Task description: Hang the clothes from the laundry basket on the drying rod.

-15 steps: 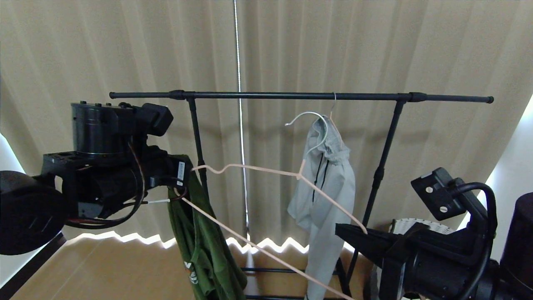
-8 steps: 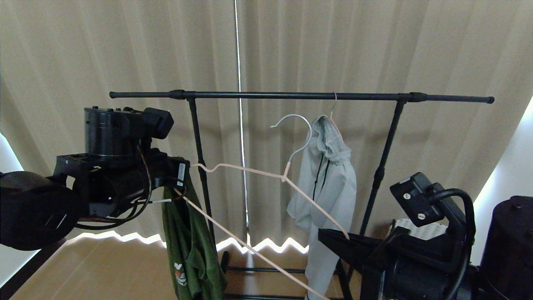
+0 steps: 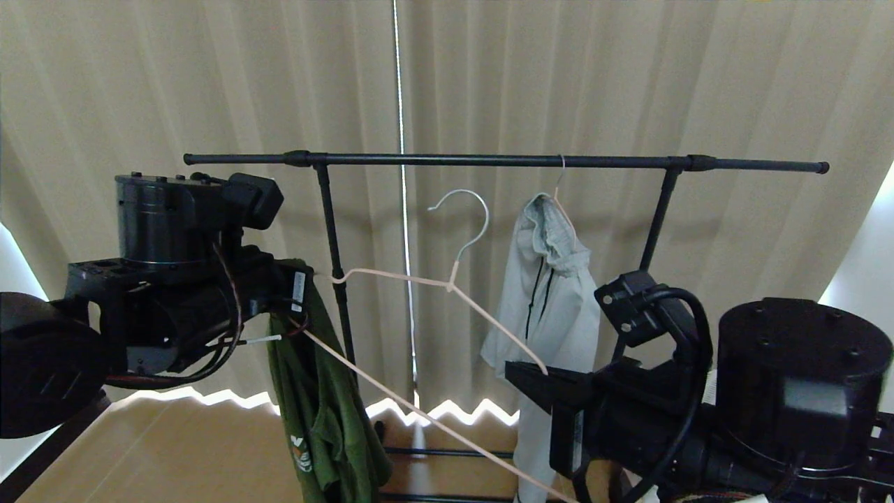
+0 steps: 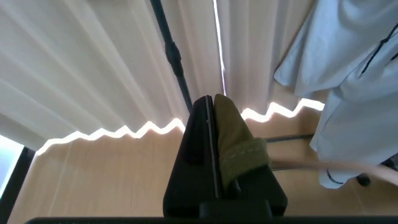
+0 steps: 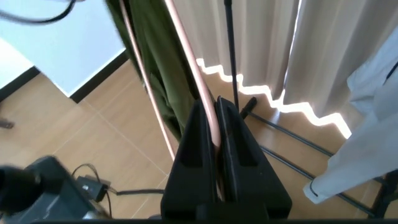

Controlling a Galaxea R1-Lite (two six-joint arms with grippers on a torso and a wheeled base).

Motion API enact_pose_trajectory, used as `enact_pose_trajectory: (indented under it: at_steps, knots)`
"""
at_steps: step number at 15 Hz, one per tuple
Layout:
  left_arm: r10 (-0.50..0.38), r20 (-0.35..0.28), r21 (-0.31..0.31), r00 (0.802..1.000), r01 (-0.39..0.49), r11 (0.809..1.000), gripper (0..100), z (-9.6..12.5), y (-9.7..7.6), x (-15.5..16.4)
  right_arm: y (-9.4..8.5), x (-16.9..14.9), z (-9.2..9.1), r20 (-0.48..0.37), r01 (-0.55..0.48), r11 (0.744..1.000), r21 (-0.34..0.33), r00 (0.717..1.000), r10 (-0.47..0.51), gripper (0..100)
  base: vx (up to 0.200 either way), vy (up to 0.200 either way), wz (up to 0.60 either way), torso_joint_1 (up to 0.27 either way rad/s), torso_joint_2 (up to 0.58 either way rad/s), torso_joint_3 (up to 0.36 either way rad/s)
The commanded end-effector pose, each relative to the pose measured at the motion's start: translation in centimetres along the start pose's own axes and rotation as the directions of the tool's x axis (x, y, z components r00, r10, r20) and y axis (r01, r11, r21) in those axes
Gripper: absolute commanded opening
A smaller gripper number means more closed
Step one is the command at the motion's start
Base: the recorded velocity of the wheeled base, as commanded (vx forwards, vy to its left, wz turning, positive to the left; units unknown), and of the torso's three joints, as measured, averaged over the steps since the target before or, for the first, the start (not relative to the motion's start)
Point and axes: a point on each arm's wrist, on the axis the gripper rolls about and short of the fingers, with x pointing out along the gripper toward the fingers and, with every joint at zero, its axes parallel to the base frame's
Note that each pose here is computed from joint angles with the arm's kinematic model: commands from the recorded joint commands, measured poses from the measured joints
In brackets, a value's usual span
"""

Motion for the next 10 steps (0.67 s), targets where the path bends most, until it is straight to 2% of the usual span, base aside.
enact_pose_trajectory:
  at_steps: [1,5,7,8,10]
  knots:
    - [-0.018,0.023,0.003,1.0,0.018,1.0,0,0.2,-0.1,-1.3,0.0,1.2,-0.4,-0.022,0.013,1.0,-0.005,1.0,-0.013,0,0.0,0.0,0.0,0.0,0.0,0.0]
    - [-0.11,0.049,0.044,0.993,0.108,0.993,0,0.4,-1.2,-2.3,0.2,1.9,-0.5,-0.037,0.009,1.0,-0.01,0.999,-0.01,0,0.0,0.0,0.0,0.0,0.0,0.0]
    - [-0.181,0.056,0.103,0.982,0.175,0.979,0,0.5,-1.3,-2.4,0.1,2.0,-0.7,-0.046,0.01,1.0,-0.014,0.999,-0.011,0,0.0,0.0,0.0,0.0,0.0,0.0]
    - [-0.23,0.06,0.14,0.971,0.22,0.965,0,0.5,-1.4,-2.4,0.1,1.9,-0.8,-0.055,0.012,1.0,-0.019,0.998,-0.013,0,0.0,0.0,0.0,0.0,0.0,0.0]
    - [-0.28,0.068,0.174,0.957,0.265,0.948,0,0.6,-1.5,-2.4,0.0,1.9,-0.9,-0.058,0.012,1.0,-0.02,0.998,-0.013,0,0.0,0.0,0.0,0.0,0.0,0.0]
